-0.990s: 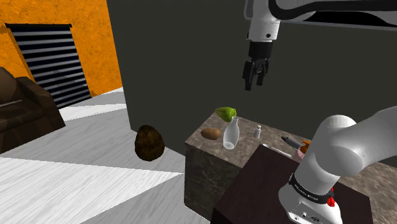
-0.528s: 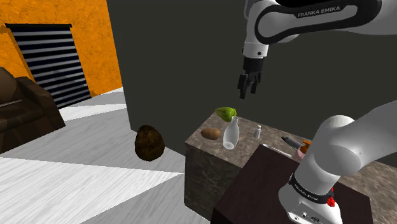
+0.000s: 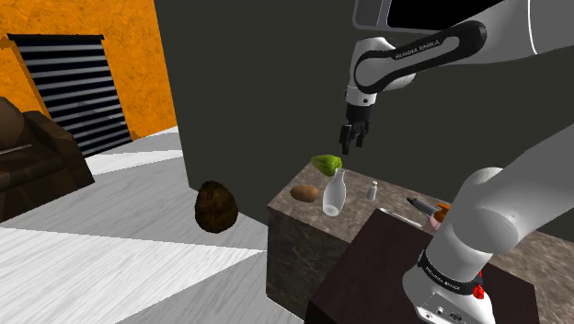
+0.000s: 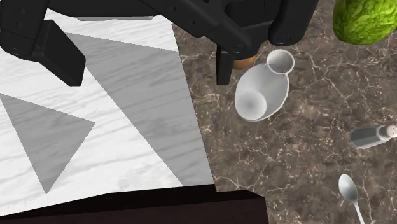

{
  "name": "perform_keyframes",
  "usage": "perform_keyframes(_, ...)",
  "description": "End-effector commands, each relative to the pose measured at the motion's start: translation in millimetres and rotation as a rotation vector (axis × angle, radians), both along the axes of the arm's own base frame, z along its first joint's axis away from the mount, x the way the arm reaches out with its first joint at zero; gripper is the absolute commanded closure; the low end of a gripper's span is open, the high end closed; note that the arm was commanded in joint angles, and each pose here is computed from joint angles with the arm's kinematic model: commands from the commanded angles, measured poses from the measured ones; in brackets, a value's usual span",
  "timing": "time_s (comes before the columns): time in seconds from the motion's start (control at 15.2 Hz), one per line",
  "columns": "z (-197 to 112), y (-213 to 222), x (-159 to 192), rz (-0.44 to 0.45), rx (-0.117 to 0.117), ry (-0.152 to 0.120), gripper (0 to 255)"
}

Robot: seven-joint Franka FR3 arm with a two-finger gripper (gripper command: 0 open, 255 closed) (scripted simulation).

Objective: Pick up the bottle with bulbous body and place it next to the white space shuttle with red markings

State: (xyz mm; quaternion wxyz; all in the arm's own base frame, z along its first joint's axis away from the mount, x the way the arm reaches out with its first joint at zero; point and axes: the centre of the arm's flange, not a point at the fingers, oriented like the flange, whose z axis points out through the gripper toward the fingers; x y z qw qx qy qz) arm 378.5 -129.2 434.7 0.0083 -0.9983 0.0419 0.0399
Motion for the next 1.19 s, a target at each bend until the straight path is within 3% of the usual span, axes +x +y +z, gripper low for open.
perform_keyframes(0.0,-20,-15,10,0.001,-0.002,-0.005,0)
perform_keyframes(1.12,-180,-149,87,0.006,-0.01,-0.026,0)
